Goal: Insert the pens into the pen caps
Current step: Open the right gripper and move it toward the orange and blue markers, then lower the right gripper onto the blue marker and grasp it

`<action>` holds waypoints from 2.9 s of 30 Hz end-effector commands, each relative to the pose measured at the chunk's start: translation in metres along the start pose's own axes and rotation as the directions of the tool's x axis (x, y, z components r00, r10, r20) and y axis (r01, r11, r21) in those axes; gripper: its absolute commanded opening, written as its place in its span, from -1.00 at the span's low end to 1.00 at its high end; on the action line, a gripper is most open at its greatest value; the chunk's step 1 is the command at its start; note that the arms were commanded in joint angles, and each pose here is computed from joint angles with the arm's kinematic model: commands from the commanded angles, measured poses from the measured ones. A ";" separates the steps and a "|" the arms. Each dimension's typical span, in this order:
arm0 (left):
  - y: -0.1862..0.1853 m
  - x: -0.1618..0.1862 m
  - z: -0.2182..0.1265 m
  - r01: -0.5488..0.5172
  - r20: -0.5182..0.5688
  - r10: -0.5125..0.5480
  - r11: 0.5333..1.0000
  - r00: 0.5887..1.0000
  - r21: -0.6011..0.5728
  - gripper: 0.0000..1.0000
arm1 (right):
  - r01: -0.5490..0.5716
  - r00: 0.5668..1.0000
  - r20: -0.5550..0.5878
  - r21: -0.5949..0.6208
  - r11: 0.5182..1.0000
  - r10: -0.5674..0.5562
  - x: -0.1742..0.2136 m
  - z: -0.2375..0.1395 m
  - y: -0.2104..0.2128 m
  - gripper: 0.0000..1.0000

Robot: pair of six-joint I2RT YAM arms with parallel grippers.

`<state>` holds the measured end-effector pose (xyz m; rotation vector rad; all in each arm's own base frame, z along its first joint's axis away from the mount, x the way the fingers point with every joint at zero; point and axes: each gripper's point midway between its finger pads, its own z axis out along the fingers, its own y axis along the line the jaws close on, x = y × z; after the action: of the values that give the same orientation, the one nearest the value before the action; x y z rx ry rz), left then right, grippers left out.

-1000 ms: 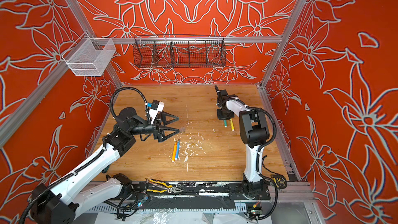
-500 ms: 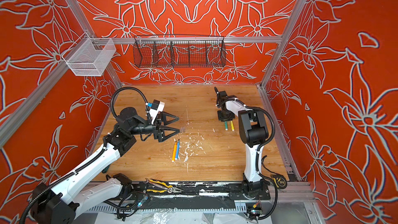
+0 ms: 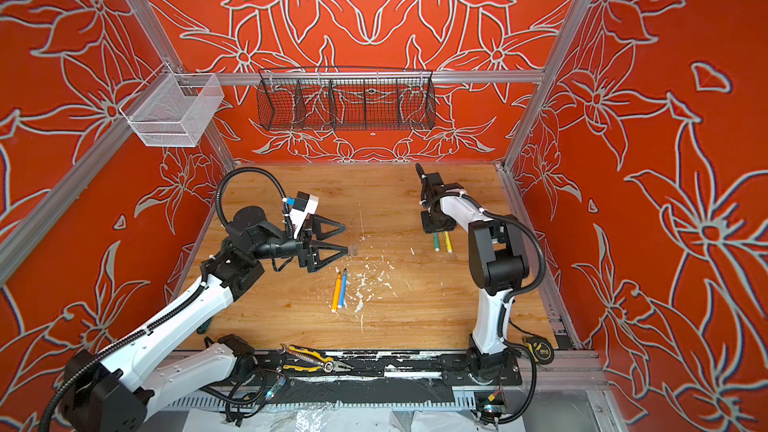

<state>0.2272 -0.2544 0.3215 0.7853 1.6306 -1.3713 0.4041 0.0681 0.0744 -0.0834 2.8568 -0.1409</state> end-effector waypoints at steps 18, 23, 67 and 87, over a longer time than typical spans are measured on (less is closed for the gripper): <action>0.024 0.014 -0.006 0.104 -0.130 -0.130 0.977 0.983 -0.188 0.95 | 0.250 0.948 0.244 -0.178 0.952 -0.203 0.045 -0.085 0.087 0.53; 0.030 0.029 -0.022 0.090 -0.223 -0.165 0.946 0.961 -0.312 0.95 | 0.273 0.944 0.254 -0.230 0.934 -0.213 0.058 -0.087 0.110 0.55; 0.071 0.024 -0.119 -0.043 -0.137 -0.101 0.631 0.985 -0.775 0.94 | 0.301 0.954 0.075 -0.260 0.918 -0.292 0.168 -0.029 0.278 -0.03; 0.085 0.012 -0.126 0.034 -0.049 -0.127 0.580 0.991 -0.814 0.94 | 0.390 0.919 0.032 -0.192 0.900 -0.392 0.187 -0.020 0.271 -0.58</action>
<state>0.2656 -0.1154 0.2711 0.2246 2.1459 -0.4653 0.2114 0.3411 0.0246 -0.6737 2.7851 0.1916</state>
